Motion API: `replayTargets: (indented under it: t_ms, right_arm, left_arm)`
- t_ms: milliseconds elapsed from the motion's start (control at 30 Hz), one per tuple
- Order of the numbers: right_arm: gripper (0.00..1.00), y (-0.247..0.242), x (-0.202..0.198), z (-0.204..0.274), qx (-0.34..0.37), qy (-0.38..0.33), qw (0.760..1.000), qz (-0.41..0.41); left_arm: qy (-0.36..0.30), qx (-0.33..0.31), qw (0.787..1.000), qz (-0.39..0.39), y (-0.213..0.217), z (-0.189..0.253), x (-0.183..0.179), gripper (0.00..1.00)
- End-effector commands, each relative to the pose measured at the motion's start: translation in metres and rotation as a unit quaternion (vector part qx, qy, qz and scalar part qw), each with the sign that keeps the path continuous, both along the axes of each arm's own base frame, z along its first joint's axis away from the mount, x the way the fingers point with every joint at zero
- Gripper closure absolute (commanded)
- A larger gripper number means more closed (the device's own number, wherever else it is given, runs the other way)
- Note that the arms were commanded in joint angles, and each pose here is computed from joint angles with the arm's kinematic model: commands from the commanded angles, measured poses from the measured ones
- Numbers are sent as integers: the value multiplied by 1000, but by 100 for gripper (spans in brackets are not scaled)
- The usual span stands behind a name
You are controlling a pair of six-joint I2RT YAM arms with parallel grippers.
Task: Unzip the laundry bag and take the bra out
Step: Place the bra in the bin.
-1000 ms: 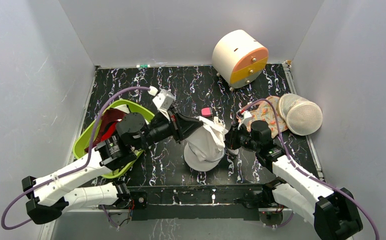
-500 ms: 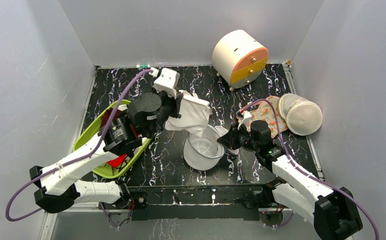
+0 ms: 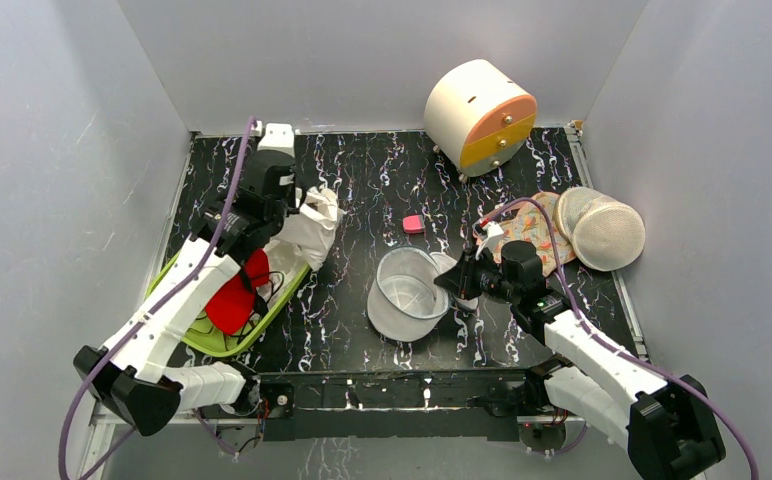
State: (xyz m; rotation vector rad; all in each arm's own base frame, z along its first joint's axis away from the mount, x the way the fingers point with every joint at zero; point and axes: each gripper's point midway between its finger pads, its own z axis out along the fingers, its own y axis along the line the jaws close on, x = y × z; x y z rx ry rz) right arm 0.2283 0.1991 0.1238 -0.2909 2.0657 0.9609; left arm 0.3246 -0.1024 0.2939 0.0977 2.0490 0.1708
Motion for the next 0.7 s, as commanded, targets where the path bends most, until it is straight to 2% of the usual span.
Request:
replayTargets:
  t_ms: [0,100,267,467,667]
  right_arm:
    - [100,3,8,25,13,-38,999,-3]
    - [100,3,8,25,17,-38,999,-4]
    - [100,3,9,20,13,-34,999,-2]
    - [100,7,12,18,14,-31,999,3]
    - [100,8,12,17,16,-27,999,4]
  left_arm:
    - [44,-35,997,46,36,-22,-12,100]
    - [63,-42,993,94,69,-40,-19,100]
    - [75,-7,976,202,125,-55,-40,100]
    - [47,17,958,283,159,-46,-59,100]
    - [20,31,946,323,186,-45,-58,100]
